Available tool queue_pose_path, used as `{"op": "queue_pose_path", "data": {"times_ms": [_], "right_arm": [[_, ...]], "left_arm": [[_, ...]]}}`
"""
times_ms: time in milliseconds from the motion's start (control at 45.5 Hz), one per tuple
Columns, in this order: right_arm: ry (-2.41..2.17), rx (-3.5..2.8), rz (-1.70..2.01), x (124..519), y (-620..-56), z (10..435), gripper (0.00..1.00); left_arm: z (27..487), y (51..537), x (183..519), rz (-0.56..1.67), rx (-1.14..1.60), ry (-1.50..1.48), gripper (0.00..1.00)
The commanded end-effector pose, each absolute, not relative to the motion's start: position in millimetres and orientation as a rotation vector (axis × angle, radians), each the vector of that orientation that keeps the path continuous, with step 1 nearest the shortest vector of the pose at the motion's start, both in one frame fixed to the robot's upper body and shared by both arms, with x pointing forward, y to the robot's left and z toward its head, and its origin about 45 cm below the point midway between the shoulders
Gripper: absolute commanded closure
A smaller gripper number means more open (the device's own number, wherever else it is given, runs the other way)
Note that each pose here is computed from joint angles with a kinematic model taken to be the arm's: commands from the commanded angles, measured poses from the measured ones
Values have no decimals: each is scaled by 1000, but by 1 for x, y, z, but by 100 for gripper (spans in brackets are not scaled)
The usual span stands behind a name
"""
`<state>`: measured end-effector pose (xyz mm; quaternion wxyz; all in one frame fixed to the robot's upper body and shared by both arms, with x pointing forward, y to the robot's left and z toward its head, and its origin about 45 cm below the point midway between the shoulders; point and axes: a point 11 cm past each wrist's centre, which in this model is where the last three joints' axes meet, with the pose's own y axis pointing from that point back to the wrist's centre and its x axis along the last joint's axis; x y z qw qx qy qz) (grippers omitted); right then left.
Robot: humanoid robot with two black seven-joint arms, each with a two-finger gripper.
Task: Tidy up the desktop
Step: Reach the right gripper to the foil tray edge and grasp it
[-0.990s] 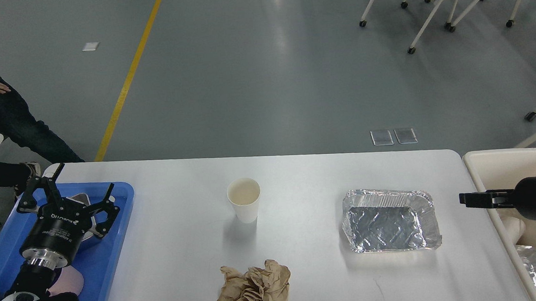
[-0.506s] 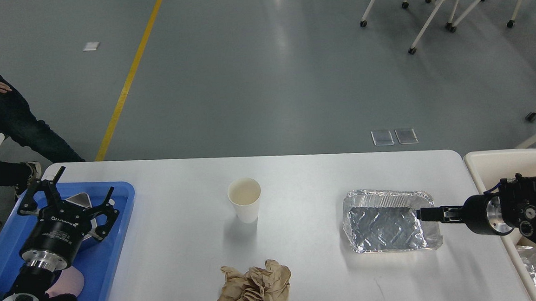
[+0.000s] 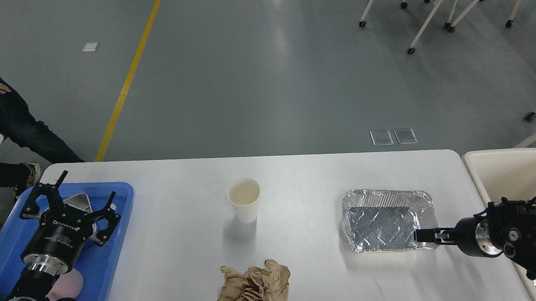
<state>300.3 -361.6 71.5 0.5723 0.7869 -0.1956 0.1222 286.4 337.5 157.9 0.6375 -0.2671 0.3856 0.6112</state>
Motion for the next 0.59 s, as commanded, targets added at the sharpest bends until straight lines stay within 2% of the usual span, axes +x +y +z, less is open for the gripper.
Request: {"op": "queue_pose_path", "data": {"times_ms": [0,66,110,154,220,242,572], "right_arm": [[-457,1813,294,296,-364,58,50],[-458,1818,289,295,-361,55,52],[-458,1820,288,295,-360,55,59],[-459,1820,289,296,-360,55,72],[-460,1826,292,297,-357,56,97],[-461,1825,289,297,-358,56,100],[-474,1882,304,309,-348,72,100]], "left_arm": [[157,338,286,1396,-609,882,3],[157,338,285,1398,-607,882,3],[157,338,285,1395,-606,880,3],[157,338,285,1395,-606,880,3],[157,338,285,1395,-606,880,3],[157,338,285,1395,-606,880,3],[155,340,282,1401,-602,884,3]]}}
